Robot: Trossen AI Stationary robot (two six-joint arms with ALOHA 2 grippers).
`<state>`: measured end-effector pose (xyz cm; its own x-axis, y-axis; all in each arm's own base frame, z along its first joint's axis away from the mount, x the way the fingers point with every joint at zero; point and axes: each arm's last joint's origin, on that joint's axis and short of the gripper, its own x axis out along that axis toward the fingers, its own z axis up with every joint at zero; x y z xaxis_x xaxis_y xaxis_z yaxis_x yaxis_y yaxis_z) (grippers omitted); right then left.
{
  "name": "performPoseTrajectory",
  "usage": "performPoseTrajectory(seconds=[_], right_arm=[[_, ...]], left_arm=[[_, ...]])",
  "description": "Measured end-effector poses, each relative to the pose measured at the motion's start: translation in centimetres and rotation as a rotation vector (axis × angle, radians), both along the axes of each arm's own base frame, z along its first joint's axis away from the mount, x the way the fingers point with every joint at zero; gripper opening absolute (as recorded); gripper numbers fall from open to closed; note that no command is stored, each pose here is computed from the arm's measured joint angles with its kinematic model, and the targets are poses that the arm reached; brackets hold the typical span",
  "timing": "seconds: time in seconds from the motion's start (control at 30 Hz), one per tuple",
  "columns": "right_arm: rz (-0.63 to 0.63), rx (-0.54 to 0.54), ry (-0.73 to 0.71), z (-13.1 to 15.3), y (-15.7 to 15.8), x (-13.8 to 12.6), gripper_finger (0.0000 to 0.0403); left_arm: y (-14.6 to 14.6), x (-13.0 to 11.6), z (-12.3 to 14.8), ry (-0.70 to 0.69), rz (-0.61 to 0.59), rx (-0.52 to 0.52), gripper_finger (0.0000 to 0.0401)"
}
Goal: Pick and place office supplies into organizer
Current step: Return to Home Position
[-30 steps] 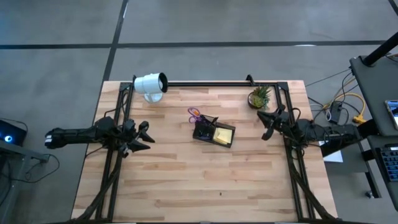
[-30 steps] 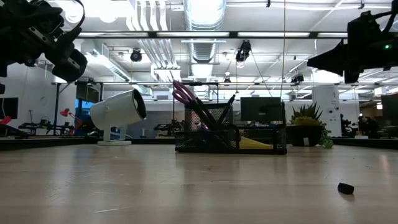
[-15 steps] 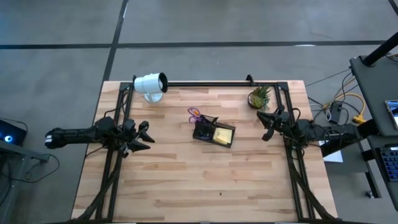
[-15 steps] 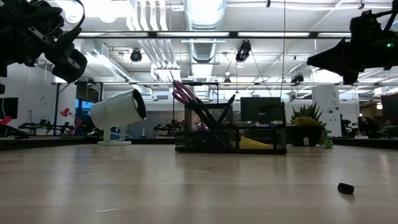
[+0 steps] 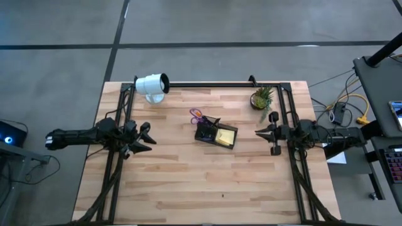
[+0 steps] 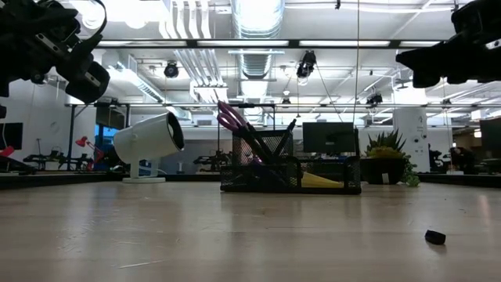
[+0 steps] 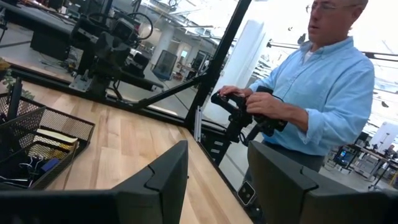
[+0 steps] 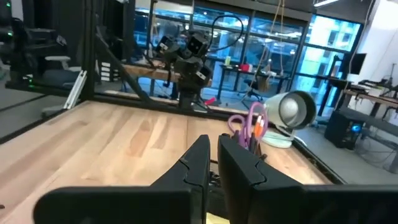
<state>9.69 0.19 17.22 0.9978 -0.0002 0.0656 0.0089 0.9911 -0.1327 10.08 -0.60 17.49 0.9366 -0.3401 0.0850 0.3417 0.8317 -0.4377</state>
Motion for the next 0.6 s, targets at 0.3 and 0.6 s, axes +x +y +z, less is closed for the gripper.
performPoseTrajectory(seconds=[0.3, 0.6], right_arm=[[0.031, 0.026, 0.001, 0.00, 0.09, 0.00, 0.0022], [0.031, 0.028, 0.001, 0.00, 0.08, 0.00, 0.0022]], left_arm=[[0.00, 0.00, 0.00, 0.000, 0.001, 0.000, 0.0153], [0.01, 0.00, -0.01, 0.001, 0.005, -0.001, 0.0153]])
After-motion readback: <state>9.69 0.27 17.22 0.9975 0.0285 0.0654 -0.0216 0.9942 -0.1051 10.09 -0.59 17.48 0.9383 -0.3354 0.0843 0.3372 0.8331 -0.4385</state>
